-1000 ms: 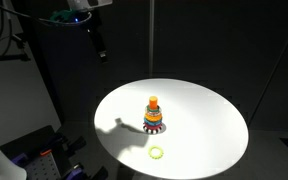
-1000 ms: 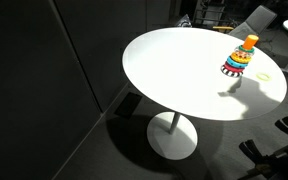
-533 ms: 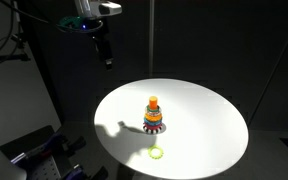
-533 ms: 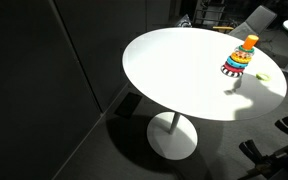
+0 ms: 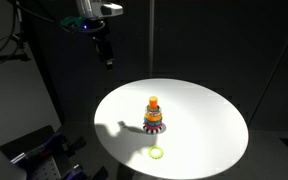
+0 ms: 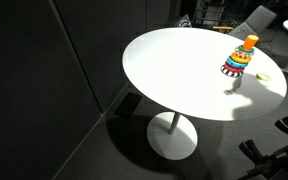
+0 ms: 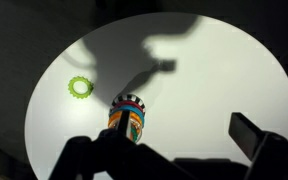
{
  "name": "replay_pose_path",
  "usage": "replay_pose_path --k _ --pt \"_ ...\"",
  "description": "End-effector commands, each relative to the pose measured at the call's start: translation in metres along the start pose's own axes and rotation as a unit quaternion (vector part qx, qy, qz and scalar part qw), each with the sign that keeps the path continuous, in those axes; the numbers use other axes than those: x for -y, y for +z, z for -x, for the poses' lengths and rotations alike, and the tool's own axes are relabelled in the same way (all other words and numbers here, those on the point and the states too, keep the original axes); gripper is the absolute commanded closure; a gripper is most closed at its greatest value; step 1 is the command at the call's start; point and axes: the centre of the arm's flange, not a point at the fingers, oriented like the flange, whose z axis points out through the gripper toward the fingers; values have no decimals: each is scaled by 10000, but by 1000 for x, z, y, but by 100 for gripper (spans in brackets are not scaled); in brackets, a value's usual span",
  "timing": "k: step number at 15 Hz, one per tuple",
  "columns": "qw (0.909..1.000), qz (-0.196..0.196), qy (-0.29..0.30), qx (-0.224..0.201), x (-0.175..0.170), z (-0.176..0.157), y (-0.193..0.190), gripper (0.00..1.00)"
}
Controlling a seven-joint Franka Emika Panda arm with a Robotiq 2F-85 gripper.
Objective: Put the yellow ring on the orange stand
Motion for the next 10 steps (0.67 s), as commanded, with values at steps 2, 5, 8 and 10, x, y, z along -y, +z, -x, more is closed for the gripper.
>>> replay_pose_path --k 2,5,8,10 --pt "10000 0 -1 0 0 0 0 0" --pt "9999 8 123 53 -9 -7 6 0" --pt "9998 -32 216 -20 -21 -15 13 0" --pt "9996 -62 284 -63 -30 -21 18 0"
